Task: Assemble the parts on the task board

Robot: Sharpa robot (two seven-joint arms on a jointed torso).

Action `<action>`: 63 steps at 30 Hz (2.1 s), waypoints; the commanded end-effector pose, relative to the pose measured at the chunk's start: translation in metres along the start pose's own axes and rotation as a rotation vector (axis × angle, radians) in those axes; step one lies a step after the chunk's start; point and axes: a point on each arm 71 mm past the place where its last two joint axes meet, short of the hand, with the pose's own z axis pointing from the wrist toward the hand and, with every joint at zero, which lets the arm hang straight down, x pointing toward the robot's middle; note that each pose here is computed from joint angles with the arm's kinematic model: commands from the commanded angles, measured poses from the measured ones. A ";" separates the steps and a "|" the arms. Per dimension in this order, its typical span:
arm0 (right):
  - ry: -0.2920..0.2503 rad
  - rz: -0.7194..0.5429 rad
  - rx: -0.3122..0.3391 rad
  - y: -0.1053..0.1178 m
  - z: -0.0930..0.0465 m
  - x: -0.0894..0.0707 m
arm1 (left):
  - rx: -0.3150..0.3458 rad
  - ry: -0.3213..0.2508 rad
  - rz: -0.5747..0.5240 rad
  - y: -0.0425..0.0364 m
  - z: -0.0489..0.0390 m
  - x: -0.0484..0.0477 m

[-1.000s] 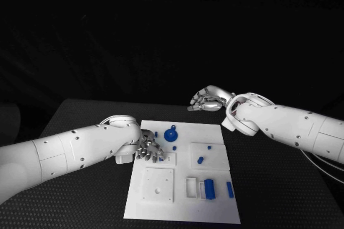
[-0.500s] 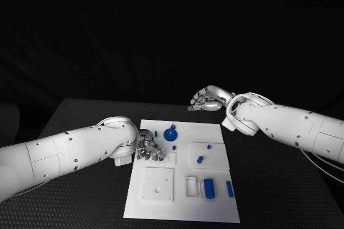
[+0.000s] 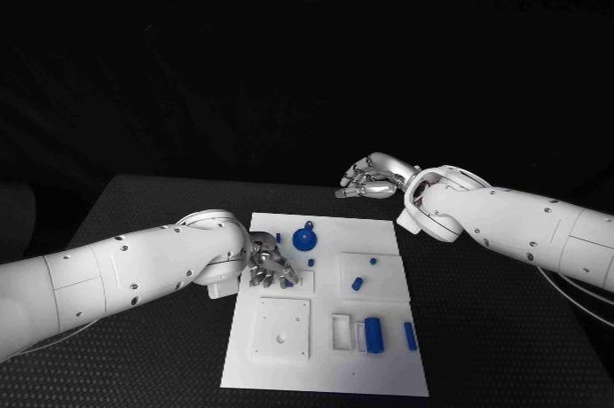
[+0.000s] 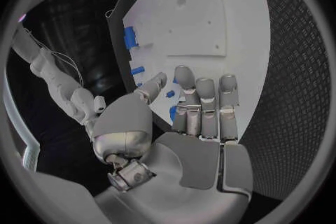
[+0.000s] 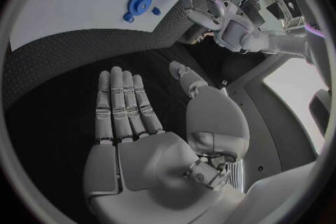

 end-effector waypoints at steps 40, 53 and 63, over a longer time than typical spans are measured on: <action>0.016 0.001 -0.005 0.001 0.000 0.002 | -0.033 0.006 0.058 -0.0054 0.0066 0.0039; 0.019 0.001 -0.004 0.001 0.000 0.002 | -0.043 0.005 0.066 -0.0047 0.0101 0.0039; 0.019 0.002 -0.005 0.001 0.000 0.003 | -0.049 0.004 0.072 -0.0043 0.0121 0.0037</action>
